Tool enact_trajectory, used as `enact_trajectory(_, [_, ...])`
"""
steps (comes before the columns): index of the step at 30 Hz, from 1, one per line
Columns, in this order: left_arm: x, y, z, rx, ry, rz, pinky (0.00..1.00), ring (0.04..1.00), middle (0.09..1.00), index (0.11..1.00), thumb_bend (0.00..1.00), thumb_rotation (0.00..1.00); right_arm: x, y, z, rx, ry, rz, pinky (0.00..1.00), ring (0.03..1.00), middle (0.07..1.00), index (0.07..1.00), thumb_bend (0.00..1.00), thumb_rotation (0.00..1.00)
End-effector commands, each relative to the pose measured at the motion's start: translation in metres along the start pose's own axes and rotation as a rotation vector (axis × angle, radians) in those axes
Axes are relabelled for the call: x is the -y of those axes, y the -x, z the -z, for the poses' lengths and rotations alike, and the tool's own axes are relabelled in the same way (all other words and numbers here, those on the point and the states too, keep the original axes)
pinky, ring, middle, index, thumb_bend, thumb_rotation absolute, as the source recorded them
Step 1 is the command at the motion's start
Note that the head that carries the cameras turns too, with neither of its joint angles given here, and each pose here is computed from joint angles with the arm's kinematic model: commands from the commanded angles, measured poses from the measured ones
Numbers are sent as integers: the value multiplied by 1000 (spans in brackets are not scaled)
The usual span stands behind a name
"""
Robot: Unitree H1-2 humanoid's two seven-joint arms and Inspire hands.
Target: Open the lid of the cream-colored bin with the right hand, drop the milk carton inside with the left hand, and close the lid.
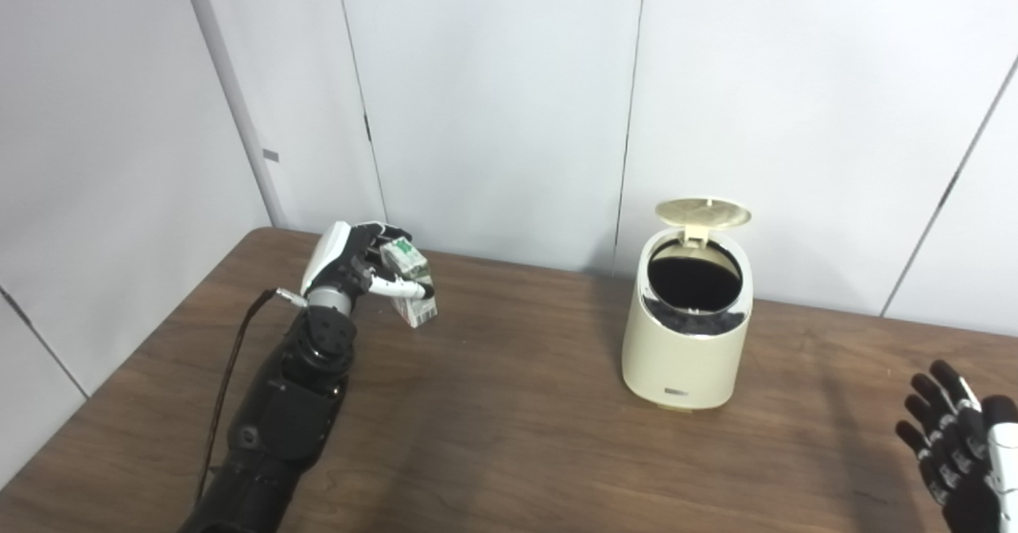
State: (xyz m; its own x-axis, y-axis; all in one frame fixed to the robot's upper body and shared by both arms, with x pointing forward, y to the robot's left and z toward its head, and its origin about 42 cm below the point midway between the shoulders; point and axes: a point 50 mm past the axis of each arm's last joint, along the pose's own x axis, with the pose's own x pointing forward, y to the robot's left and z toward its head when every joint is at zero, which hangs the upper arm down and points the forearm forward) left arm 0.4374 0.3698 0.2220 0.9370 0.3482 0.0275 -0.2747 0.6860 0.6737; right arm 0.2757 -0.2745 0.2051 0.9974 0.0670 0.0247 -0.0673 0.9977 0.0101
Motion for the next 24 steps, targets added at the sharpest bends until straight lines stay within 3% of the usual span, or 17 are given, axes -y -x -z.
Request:
enact_trajectory(1, [-20, -8, -23, 99, -10, -85, 465, 456, 494, 526, 521, 0, -1, 0, -16, 64, 7, -13, 954, 980, 973, 998, 497, 1000])
enact_trajectory(5, [-16, -8, -20, 109, -6, -100, 466, 465, 509, 467, 502, 0, 0, 0, -16, 63, 7, -17, 941, 974, 970, 993, 502, 1000])
enact_trajectory(7, [-14, -8, -20, 111, -4, -106, 405, 468, 497, 447, 483, 0, 1, 0, -16, 62, -1, -19, 940, 973, 968, 994, 504, 1000])
enact_trajectory(19, [-4, -3, -22, 110, -5, -120, 380, 457, 492, 451, 478, 0, 2, -2, -16, 62, -20, -21, 919, 958, 956, 991, 544, 1000])
enact_trajectory(24, [-6, 5, -25, 155, 24, -133, 374, 457, 491, 453, 478, 0, 1, -4, -15, 59, -36, -18, 919, 962, 959, 991, 535, 1000])
